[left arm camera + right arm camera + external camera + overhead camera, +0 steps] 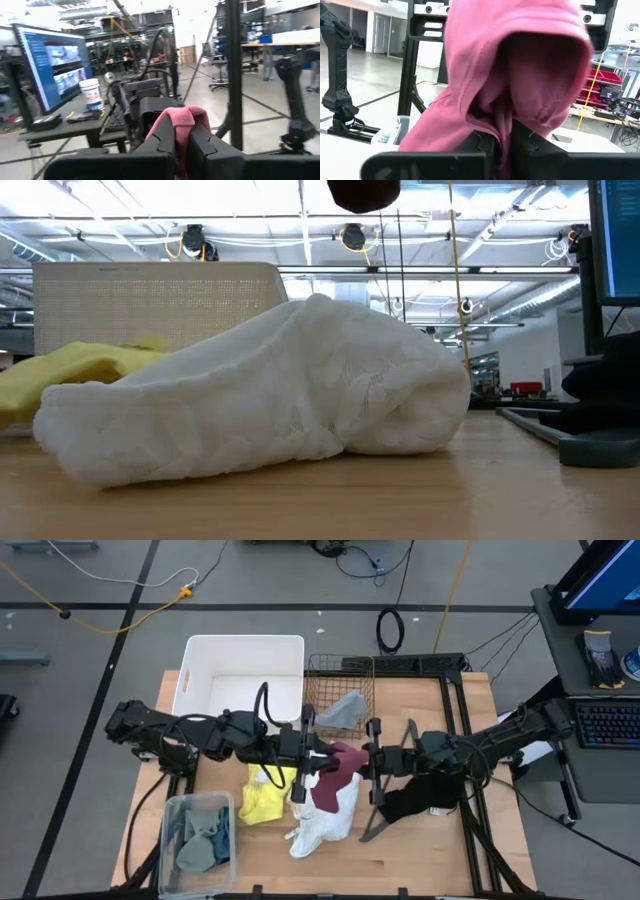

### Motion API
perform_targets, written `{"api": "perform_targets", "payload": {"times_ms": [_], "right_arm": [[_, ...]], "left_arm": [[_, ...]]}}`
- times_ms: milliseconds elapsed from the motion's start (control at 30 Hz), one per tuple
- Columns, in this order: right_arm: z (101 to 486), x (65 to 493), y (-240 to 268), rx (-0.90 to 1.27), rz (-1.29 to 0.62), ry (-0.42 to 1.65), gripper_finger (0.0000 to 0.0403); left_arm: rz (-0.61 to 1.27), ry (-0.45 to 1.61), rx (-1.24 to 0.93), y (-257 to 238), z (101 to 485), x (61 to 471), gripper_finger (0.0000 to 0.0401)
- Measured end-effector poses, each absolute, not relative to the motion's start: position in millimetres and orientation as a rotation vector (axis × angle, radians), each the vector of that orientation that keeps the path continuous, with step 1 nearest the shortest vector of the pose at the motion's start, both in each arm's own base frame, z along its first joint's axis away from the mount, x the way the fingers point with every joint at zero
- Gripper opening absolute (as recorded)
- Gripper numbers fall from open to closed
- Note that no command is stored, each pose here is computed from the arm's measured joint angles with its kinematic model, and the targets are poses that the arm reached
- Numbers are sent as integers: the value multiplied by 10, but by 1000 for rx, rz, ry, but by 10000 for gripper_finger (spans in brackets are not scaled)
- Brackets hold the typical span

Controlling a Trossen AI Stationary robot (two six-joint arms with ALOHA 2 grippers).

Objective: Pick & Place Cloths
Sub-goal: Put the pink boxer into the gold wire basket

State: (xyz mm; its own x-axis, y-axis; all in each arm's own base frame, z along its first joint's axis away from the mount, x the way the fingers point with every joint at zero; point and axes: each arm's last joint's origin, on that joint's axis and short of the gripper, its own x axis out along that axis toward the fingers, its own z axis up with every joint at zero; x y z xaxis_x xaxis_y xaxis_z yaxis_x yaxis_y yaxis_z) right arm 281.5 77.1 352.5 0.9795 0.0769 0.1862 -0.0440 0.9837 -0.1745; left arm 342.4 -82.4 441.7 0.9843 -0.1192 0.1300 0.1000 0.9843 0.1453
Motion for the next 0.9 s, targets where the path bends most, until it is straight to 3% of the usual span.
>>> {"api": "perform_targets", "payload": {"times_ms": [200, 433, 633, 900], "right_arm": [[3548, 2777, 750, -172, 29, -180, 5], [3592, 2678, 684, -176, -90, -134, 3], [3652, 2574, 524, -225, -285, -87, 1], [3724, 2538, 105, -465, -572, -14, 1]], "left_arm": [[-16, -105, 235, -795, 4400, 3416, 79], [277, 165, 297, -660, 4310, 3198, 142], [309, 201, 212, -629, 4395, 2952, 158], [311, 217, 52, -623, 4441, 2761, 153]]}}
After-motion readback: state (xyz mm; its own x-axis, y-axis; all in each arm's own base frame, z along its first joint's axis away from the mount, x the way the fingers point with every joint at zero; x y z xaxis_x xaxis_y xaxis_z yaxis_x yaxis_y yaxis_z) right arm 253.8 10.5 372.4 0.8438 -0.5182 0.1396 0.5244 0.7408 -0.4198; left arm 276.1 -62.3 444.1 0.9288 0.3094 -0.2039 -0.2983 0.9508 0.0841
